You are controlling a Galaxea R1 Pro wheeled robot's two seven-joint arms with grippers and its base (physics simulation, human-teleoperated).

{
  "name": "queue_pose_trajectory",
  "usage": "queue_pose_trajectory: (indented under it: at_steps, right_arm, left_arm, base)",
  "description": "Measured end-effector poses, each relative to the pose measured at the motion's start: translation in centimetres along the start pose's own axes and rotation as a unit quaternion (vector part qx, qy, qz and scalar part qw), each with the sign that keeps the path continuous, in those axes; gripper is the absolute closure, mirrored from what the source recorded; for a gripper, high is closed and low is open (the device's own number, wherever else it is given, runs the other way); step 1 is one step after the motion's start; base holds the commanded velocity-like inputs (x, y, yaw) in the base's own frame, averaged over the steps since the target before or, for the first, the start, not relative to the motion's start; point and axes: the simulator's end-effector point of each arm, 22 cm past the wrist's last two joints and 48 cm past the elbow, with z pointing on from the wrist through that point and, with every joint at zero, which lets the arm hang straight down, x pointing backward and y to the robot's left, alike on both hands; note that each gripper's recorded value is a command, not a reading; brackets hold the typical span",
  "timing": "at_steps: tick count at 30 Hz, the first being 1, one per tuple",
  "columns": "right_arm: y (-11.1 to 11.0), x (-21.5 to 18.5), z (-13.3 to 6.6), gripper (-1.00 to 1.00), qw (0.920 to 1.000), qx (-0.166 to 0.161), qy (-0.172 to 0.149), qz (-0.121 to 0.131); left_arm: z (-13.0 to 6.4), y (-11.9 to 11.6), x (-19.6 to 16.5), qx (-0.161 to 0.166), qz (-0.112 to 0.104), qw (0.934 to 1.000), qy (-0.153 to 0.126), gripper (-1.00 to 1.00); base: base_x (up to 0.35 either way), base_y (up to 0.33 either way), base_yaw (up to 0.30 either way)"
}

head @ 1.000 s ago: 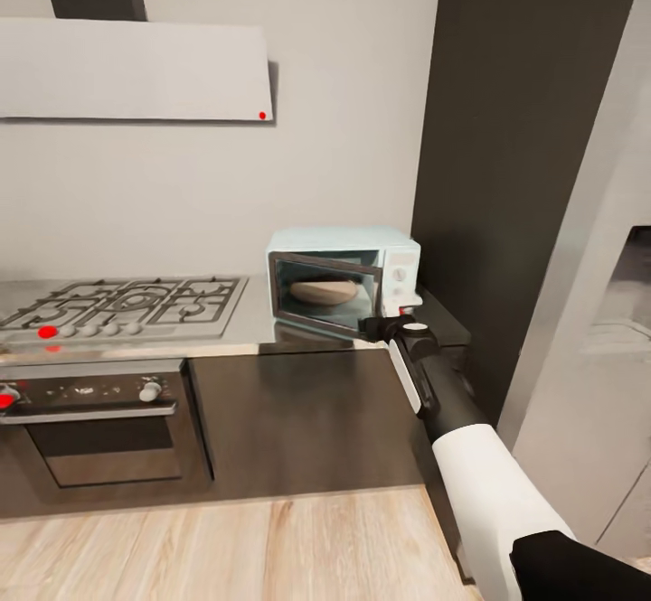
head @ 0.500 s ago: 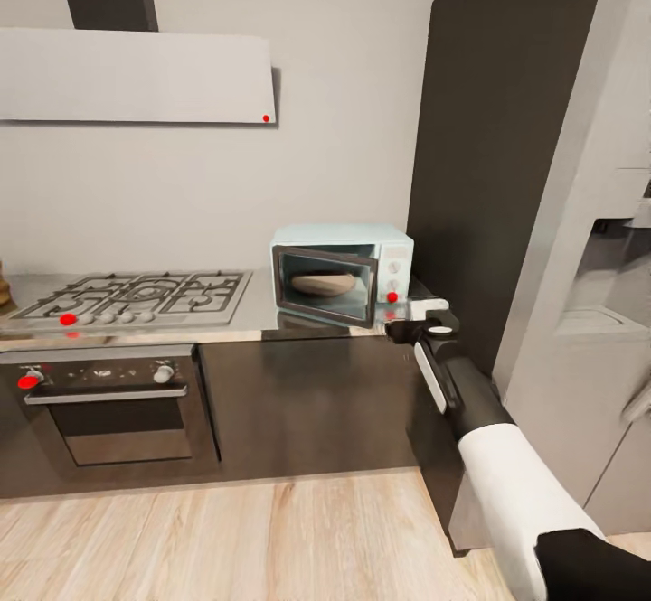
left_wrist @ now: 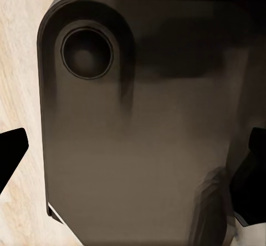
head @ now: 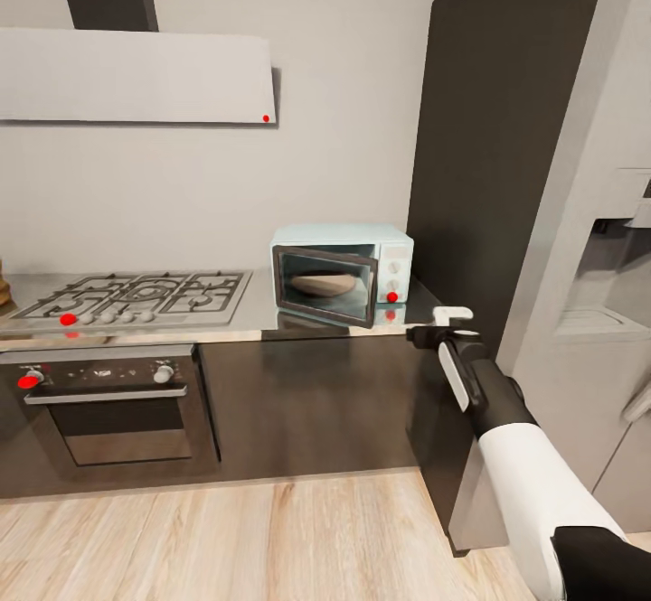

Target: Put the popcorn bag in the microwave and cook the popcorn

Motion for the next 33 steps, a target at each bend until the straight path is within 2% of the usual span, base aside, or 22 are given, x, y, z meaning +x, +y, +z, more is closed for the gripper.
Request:
queue_pose_trajectory:
  at_steps: [5,12,15,25,33]
  right_arm:
    - [-0.1,0.1,0.0,-1.0,1.0,-0.002,0.003,0.007]
    - [-0.3,-0.2,-0.1,-1.0,1.0,0.003,0.001,0.002]
    - [-0.3,-0.2,-0.4,-1.0,1.0,0.004,0.006,0.001]
    - [-0.1,-2.0,-1.1,-1.0,0.9999,0.005,-0.015,0.003]
    - [0.6,-1.8,-1.1,-1.0,0.9999,-0.002,-0.011,0.005]
  left_arm:
    - [0.0,0.0,0.0,0.0,0.0,1.0,0.0,-1.0]
    - [0.0,0.0,0.0,0.0,0.0,1.0,0.0,-1.0]
    - [0.0,0.0,0.0,0.0,0.0,1.0,0.0,-1.0]
    - [0.0,0.1,0.0,0.0,0.0,1.0,0.0,-1.0]
    - [0.0,0.1,0.0,0.0,0.0,1.0,0.0,-1.0]
  base:
    - [0.0,0.0,0.0]
    - [0.033,0.0,0.0]
    - [0.257,0.0,0.0]
    - [0.312,0.0,0.0]
    - [0.296,0.0,0.0]
